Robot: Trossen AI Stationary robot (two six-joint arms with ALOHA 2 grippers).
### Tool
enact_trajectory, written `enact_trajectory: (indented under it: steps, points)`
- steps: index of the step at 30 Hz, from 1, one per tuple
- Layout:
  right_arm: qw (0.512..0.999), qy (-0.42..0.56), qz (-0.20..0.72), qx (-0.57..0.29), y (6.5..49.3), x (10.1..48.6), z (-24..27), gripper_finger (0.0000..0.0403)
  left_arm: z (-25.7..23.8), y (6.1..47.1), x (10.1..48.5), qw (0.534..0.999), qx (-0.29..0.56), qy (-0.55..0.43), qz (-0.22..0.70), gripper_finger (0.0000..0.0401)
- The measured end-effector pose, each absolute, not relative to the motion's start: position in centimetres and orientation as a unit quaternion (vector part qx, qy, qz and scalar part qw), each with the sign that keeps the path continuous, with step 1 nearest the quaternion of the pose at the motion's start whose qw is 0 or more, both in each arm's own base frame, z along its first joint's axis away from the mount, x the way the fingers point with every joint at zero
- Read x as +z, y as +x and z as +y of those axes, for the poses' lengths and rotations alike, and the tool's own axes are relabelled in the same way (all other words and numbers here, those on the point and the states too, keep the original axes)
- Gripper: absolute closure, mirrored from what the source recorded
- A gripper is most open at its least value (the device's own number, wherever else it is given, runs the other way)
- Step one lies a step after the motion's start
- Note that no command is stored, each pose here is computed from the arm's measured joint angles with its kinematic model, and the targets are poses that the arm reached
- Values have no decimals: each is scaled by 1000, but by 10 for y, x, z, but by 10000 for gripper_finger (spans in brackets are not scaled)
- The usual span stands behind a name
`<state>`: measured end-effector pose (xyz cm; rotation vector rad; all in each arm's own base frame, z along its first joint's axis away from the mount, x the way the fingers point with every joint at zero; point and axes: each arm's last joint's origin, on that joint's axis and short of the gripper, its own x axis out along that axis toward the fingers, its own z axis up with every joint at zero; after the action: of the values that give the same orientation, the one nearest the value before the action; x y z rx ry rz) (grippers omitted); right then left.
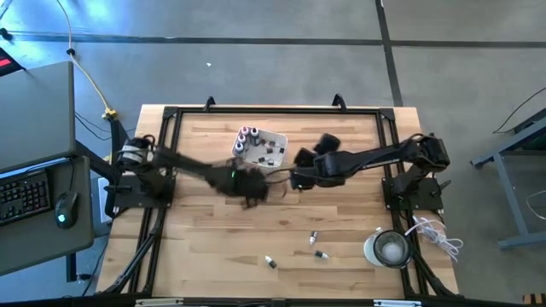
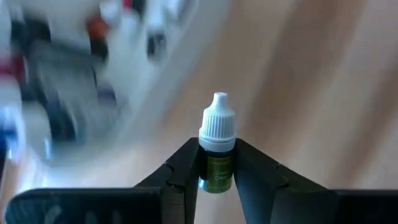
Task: Pick & Place food coloring
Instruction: Put the small left green food coloring bottle into the white bin, then put the small red food coloring bottle into the white bin
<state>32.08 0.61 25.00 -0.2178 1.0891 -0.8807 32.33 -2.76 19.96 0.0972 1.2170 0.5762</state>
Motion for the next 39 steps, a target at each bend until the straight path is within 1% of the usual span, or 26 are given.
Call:
enact_trajectory:
  steps: [3, 6, 9, 12, 17, 19, 23, 28, 30, 33, 36, 39]
  points:
    - [732, -73, 520, -434, 302, 243, 11, 226, 6, 340, 203, 812, 239, 37, 531, 317]
    - [708, -66, 550, -438, 288, 228, 15, 226, 30, 352, 208, 845, 218, 25, 487, 317]
    - [700, -55, 571, -425, 278, 216, 19, 226, 47, 358, 212, 868, 185, 31, 460, 317]
    - [700, -55, 578, -417, 274, 208, 23, 226, 59, 360, 212, 874, 168, 38, 455, 318]
    - [723, -36, 559, -405, 278, 202, 28, 226, 75, 358, 212, 873, 173, 46, 453, 317]
    - [734, -28, 547, -401, 282, 202, 31, 226, 81, 357, 212, 871, 179, 45, 455, 311]
    - [754, -21, 534, -383, 287, 202, 35, 226, 95, 353, 212, 867, 193, 36, 458, 282]
    - [777, -16, 528, -342, 295, 202, 41, 226, 101, 352, 212, 870, 172, 33, 460, 249]
    - [787, -15, 529, -318, 297, 202, 45, 226, 97, 346, 221, 874, 159, 30, 459, 246]
    - [803, 0, 531, -270, 302, 202, 54, 226, 89, 333, 250, 892, 127, 22, 434, 245]
    - [821, 30, 533, -205, 306, 202, 67, 226, 78, 307, 272, 885, 114, -6, 451, 245]
    - [836, 40, 531, -135, 308, 203, 83, 226, 70, 278, 295, 877, 133, -39, 460, 245]
